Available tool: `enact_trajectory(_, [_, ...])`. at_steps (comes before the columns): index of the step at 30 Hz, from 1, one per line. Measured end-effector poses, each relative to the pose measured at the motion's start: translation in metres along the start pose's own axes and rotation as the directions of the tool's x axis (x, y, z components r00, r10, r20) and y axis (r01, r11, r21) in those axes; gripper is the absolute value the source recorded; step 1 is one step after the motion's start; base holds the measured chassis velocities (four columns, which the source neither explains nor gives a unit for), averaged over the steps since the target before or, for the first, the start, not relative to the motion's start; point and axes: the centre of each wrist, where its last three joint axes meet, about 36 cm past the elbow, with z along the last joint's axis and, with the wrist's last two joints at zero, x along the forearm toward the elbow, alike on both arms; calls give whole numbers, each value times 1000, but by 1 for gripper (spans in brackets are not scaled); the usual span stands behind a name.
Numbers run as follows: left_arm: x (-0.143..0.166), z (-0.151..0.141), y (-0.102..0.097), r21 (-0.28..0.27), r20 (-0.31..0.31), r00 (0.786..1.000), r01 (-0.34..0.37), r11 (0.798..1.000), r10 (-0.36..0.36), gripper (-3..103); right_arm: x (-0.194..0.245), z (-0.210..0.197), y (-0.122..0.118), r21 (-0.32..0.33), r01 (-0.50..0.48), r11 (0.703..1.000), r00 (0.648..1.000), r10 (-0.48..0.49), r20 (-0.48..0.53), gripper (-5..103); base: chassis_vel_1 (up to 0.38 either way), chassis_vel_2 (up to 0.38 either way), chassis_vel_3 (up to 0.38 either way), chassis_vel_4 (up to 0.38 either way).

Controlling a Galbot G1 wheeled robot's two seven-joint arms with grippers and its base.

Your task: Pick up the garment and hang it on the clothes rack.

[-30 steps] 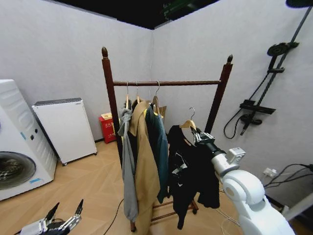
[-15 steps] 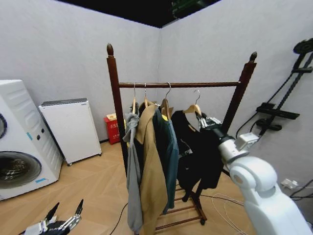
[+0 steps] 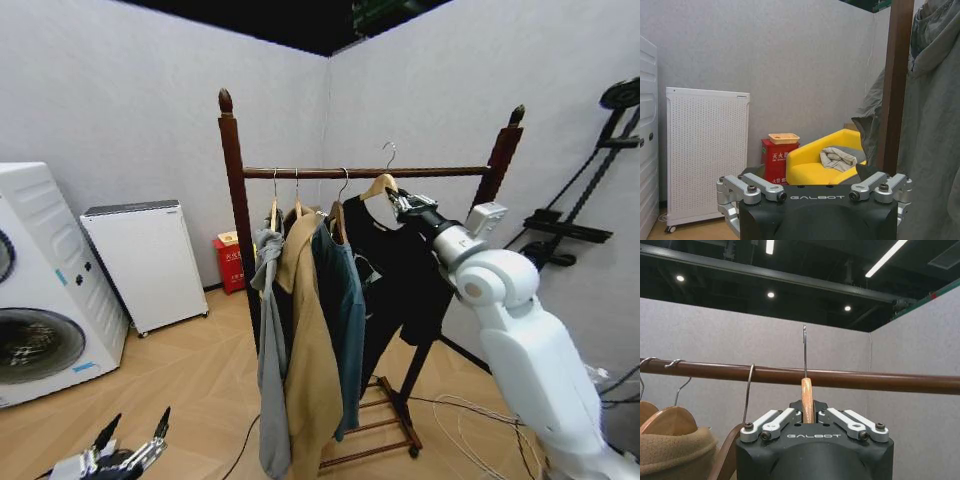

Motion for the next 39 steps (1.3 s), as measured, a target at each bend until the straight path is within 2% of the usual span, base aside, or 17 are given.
enact_trajectory(10, [0,0,0,0,0,1000,0,1000,0,100,-33,15,-4,-44,-35,998,996,31,-86,10,0,0,0,0])
enact_trajectory(22, [0,0,0,0,0,1000,0,1000,0,100,-27,30,2,-43,-26,999,992,20,-128,8,0,0,0,0])
enact_trajectory(23, [0,0,0,0,0,1000,0,1000,0,100,-24,30,3,-43,-21,999,992,16,-127,13,0,0,0,0])
enact_trajectory(24, [0,0,0,0,0,1000,0,1000,0,100,-24,30,3,-43,-21,999,992,16,-127,13,0,0,0,0])
enact_trajectory(25, [0,0,0,0,0,1000,0,1000,0,100,-20,28,4,-43,-18,999,993,13,-119,24,0,0,0,0])
enact_trajectory(26, [0,0,0,0,0,1000,0,1000,0,100,-16,27,5,-43,-17,999,993,12,-115,24,0,0,0,0])
enact_trajectory(27, [0,0,0,0,0,1000,0,1000,0,100,-10,26,5,-42,-16,999,994,11,-111,34,0,0,0,0])
enact_trajectory(28, [0,0,0,0,0,1000,0,1000,0,100,-10,26,5,-42,-16,999,994,11,-111,34,0,0,0,0])
enact_trajectory(30, [0,0,0,0,0,1000,0,1000,0,100,9,29,12,-50,-8,999,994,3,-111,46,0,0,0,0])
enact_trajectory(31, [0,0,0,0,0,1000,0,1000,0,100,9,29,12,-50,-8,999,994,3,-111,46,0,0,0,0])
enact_trajectory(33, [0,0,0,0,0,1000,0,1000,0,100,42,38,26,-31,-6,999,995,3,-99,57,0,0,0,0])
enact_trajectory(35, [0,0,0,0,0,1000,0,1000,0,100,53,39,31,-28,-6,1000,995,3,-97,57,0,0,0,0])
enact_trajectory(36, [0,0,0,0,0,1000,0,1000,0,100,73,43,43,-27,-15,1000,995,12,-101,68,0,0,0,0])
enact_trajectory(38, [0,0,0,0,0,1000,0,1000,0,100,82,45,48,-29,-24,999,994,21,-107,68,0,0,0,0])
enact_trajectory(39, [0,0,0,0,0,1000,0,1000,0,100,96,48,55,-36,-37,999,992,32,-124,78,0,0,0,0])
